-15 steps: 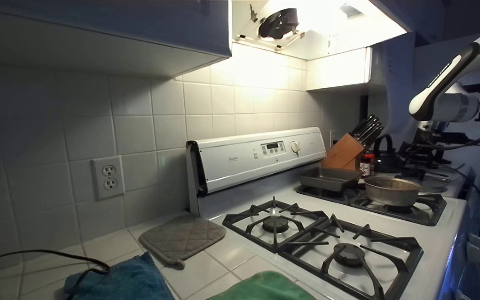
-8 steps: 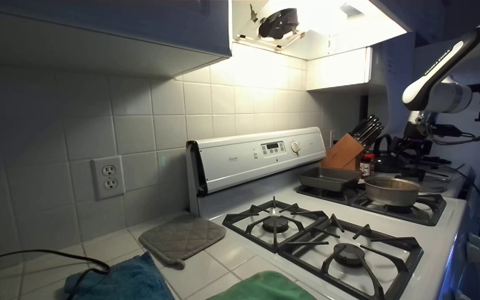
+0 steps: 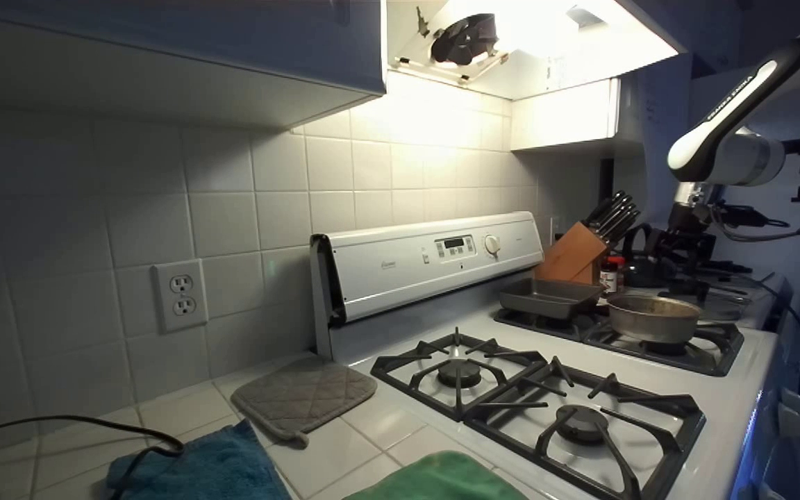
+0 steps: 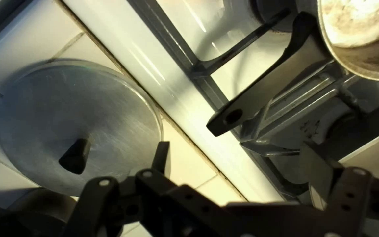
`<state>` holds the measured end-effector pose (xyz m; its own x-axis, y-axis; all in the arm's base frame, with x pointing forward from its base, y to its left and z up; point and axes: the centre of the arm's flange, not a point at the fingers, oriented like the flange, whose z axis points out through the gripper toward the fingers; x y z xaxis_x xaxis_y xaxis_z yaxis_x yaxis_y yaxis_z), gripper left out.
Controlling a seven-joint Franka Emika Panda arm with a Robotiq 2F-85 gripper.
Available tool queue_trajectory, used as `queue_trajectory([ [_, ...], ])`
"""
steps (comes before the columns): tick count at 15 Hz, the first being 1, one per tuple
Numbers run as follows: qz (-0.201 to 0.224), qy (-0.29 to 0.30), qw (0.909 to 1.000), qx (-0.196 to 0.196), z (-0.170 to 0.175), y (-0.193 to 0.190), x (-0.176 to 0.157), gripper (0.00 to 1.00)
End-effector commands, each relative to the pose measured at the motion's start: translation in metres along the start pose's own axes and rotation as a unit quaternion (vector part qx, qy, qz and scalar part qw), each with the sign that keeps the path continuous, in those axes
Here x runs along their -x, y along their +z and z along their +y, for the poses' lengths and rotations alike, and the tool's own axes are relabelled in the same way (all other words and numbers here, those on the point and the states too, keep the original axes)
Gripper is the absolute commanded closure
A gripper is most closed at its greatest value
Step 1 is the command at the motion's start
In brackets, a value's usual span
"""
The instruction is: Take the lid off the pot and place the pot on the bottom left plate
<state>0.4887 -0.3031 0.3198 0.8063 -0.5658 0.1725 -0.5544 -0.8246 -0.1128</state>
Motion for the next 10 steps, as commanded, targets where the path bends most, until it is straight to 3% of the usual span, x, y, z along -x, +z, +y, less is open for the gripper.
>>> queue_trajectory([
  [1,0.002,0.002,1.0000,-0.005,0.008,-0.002,0.005,0.00],
  [10,-0.010,-0.078,0.9961,-0.039,-0.027,-0.006,0.020,0.00],
])
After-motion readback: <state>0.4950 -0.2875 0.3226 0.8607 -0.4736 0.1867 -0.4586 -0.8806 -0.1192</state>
